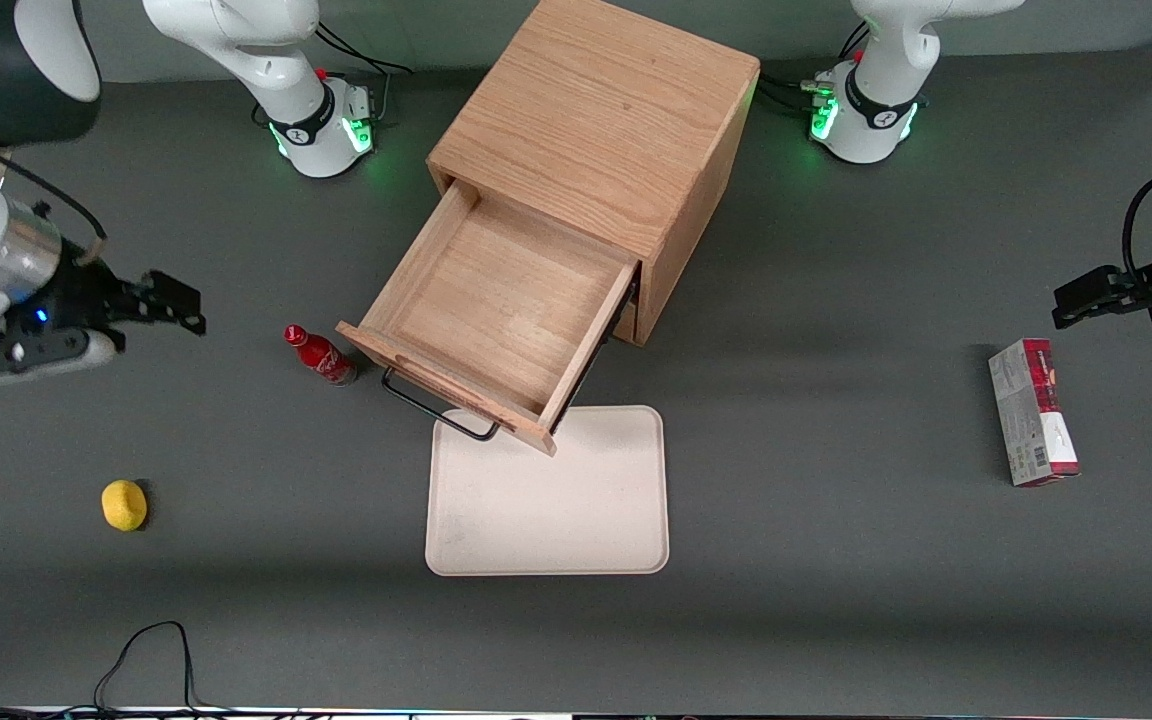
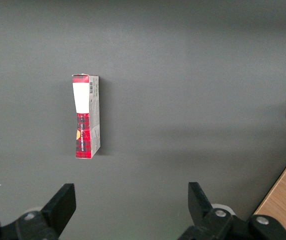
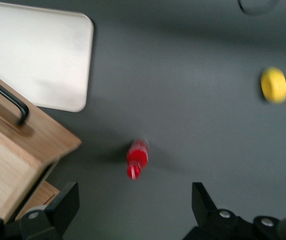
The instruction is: Open upper drawer
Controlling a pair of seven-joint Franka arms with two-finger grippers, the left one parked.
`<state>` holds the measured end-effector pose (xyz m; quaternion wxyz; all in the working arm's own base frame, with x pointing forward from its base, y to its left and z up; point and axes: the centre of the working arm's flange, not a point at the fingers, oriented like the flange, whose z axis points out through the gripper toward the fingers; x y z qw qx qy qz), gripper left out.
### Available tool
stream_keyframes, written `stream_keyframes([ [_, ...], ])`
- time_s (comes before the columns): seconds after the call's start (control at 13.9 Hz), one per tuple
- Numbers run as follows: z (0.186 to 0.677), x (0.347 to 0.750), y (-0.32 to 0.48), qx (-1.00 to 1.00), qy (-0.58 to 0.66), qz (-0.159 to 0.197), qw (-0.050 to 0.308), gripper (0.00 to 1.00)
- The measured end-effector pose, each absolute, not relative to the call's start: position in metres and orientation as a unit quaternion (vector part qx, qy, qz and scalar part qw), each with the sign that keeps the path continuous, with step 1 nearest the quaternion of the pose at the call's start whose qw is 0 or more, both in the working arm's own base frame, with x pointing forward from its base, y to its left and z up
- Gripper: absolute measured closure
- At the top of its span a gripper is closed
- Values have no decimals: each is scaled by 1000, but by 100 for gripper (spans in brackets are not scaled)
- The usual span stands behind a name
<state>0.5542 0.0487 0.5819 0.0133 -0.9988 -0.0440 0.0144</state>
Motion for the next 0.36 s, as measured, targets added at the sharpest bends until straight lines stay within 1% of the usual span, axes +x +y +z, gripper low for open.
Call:
stream_keyframes([
  [0.14, 586, 520, 29, -1000, -12, 17, 7, 0],
  [0.22, 589, 510, 20, -1000, -3, 16, 7, 0],
  [0.36, 595, 502, 14, -1000, 4, 11, 7, 0],
])
